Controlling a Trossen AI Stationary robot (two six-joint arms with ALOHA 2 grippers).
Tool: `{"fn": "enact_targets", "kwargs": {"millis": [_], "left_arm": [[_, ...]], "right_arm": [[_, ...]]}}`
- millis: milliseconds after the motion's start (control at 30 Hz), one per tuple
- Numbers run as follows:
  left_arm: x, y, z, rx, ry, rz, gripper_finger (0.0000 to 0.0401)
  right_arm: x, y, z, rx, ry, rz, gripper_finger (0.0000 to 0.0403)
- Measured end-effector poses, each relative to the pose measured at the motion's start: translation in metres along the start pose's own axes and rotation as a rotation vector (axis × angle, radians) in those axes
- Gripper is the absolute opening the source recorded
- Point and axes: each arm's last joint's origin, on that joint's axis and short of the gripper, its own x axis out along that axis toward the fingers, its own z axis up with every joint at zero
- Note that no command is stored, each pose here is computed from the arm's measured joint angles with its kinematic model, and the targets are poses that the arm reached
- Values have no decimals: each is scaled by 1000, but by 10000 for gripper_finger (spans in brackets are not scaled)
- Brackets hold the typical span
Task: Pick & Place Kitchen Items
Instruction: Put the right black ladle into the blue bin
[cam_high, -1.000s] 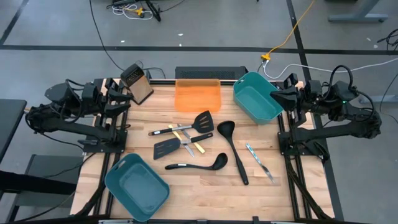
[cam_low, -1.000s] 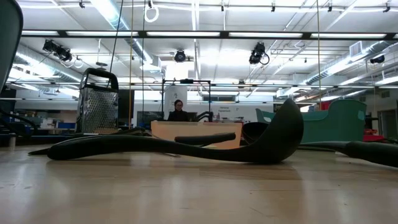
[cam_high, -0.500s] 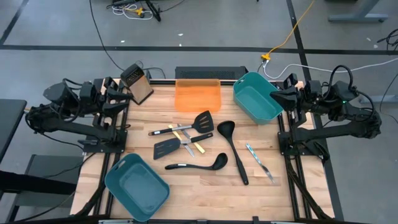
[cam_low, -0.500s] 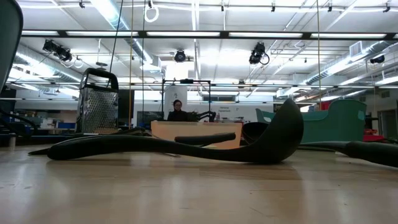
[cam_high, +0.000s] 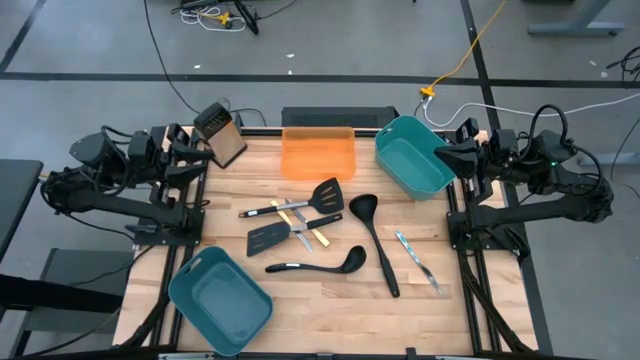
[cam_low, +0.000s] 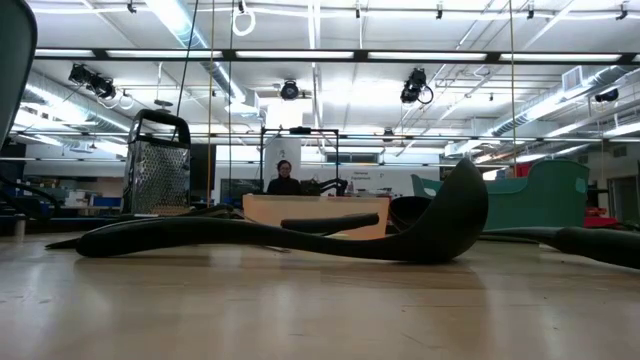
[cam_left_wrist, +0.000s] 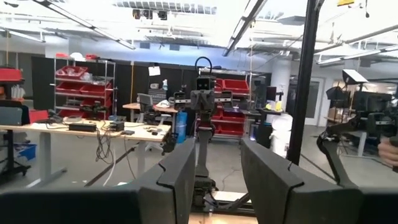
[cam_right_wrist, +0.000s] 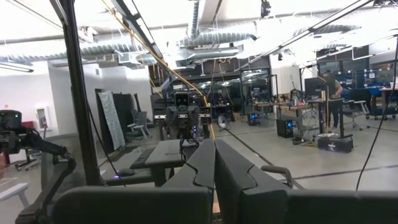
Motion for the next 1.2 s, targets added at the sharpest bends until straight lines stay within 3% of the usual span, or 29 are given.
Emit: {"fn": "enact_targets", "kwargs": {"millis": [333,733,900,1200], "left_arm": [[0,2,0,-5,-5,83,134],[6,2,-3,-3,22,81,134],[14,2,-11,7,90,97,134],[37,3,-35,-43,252,222,134]], "right_arm": [[0,0,0,0,1,-2,7],[6,0,-4,-1,22,-4,7],[9,0,-6,-2,33,-6,7],[11,0,-7,-9,39,-8,7]]}}
